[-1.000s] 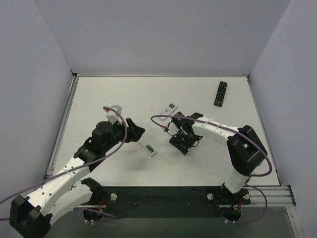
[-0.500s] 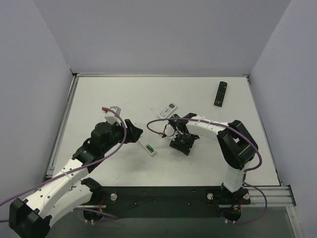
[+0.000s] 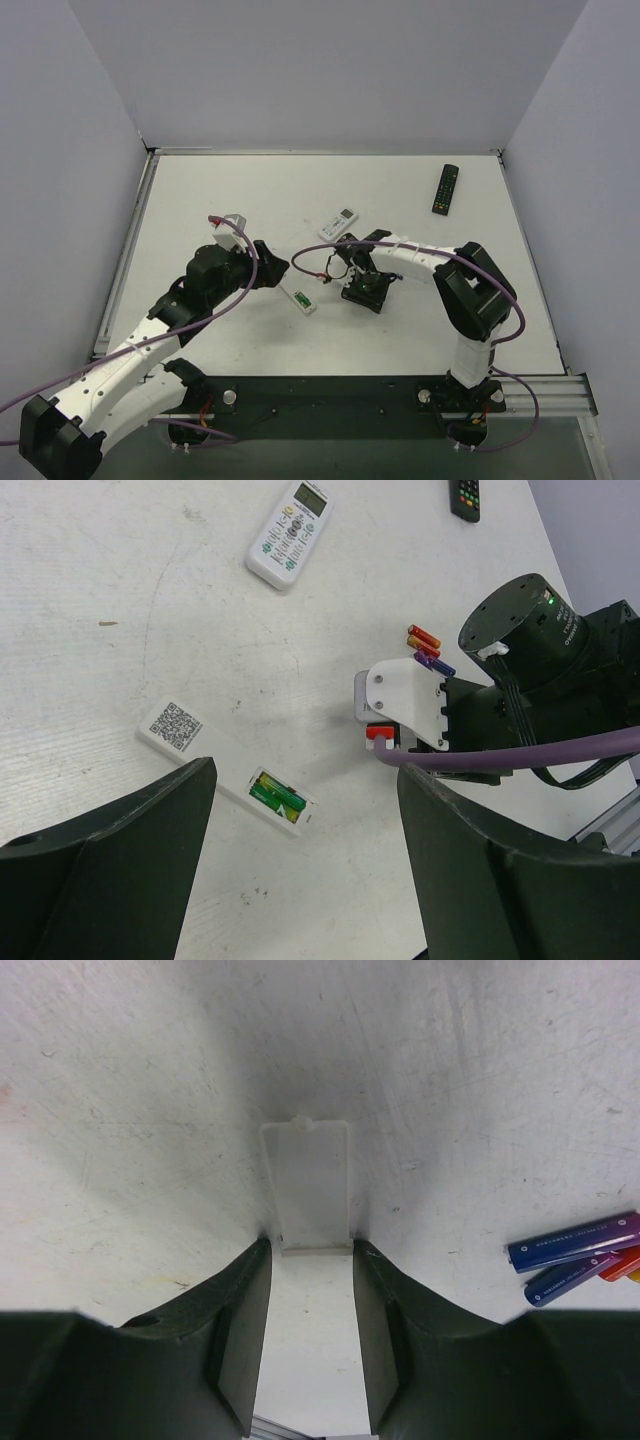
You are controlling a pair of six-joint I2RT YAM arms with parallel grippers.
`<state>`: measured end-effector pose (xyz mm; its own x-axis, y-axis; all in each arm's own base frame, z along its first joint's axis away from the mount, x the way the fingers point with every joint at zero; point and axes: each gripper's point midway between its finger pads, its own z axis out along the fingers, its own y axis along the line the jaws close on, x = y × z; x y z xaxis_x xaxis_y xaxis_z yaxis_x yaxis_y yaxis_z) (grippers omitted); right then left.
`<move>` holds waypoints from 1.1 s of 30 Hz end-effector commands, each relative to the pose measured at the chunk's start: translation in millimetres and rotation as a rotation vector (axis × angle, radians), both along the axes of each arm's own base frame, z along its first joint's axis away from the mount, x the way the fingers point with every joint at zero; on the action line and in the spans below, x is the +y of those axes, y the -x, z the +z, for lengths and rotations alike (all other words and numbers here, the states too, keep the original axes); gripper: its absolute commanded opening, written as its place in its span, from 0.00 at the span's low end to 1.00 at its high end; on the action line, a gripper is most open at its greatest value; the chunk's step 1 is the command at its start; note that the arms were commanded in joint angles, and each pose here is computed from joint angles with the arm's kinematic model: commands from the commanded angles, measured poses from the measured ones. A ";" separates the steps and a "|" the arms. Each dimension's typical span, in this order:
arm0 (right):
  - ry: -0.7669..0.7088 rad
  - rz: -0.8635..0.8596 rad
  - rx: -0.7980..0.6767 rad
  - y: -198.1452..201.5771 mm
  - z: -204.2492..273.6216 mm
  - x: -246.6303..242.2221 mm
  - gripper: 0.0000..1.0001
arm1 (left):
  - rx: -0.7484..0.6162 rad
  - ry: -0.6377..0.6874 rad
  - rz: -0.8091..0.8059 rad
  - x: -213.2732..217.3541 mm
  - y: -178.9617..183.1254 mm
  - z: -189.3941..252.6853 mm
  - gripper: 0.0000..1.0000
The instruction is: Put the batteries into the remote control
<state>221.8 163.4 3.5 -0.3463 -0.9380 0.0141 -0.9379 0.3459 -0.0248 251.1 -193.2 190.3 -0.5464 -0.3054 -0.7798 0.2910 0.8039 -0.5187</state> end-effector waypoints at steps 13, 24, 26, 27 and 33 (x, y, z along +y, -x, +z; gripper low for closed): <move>-0.024 -0.038 0.049 9.0 -7.9 7.4 0.10 | -0.019 0.095 0.015 -8.7 -7.9 19.8 0.84; -0.163 -0.084 0.022 4.3 11.0 28.4 0.07 | 0.010 0.180 -0.040 -31.3 -12.5 13.2 0.84; -0.185 -0.094 0.015 3.0 14.8 30.6 0.06 | 0.008 0.200 -0.039 -33.6 -14.1 13.7 0.84; -0.196 -0.097 0.018 3.9 15.8 31.9 0.06 | 0.008 0.204 -0.034 -33.5 -15.2 13.1 0.84; -0.255 -0.129 -0.003 -1.1 25.6 36.4 0.04 | 0.004 0.216 0.029 -24.0 -17.7 7.5 0.84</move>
